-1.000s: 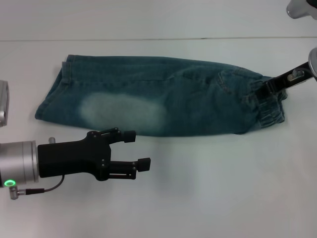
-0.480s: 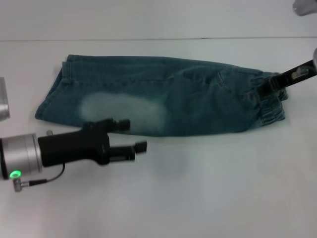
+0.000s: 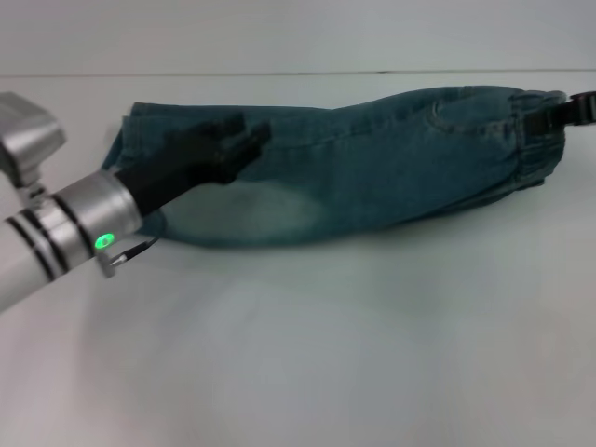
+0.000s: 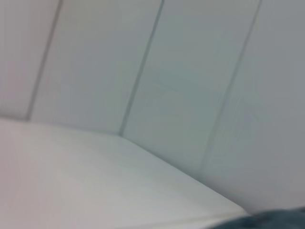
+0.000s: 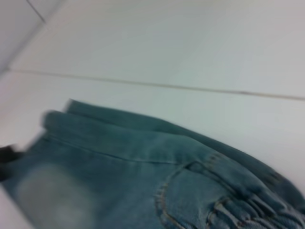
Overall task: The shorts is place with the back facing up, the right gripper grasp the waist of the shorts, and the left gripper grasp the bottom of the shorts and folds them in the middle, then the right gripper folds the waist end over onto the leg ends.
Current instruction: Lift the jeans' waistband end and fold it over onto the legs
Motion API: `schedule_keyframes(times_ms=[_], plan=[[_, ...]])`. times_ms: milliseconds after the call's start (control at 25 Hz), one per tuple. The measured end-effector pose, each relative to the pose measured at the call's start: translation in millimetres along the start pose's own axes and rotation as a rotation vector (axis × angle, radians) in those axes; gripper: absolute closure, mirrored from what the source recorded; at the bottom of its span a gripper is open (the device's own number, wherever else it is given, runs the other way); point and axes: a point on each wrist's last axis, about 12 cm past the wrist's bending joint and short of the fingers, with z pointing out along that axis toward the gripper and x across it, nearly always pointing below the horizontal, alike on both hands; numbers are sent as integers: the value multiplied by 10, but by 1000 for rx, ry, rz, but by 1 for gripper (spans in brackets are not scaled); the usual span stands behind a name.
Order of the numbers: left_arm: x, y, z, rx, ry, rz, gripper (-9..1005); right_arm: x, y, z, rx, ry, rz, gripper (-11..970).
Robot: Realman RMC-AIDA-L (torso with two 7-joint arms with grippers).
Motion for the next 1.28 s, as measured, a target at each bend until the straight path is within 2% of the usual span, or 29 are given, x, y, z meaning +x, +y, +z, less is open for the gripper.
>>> schedule_keyframes(times_ms=[120,280,400,600,840,1280], plan=[[22,-61,231,-51,-41,68,389,6,33,-172,-58,-39,-1,866],[105,-208,487,-83,-33,157,473,-3,96,-367,-131,-77,-4,866],[180,-328,615,-91,-10,197,690,-17,171,-481,-190,-97,-16,866],[315,-513,750,-103,42,256,921,-87,300,-669,-260,-141,-51,866],[489,-774,795,-42,93,246,968,-187,438,-793,-313,-172,-89,866],[678,-1422,866,176,119,178,968,-339,590,-687,-358,-168,-133,866]])
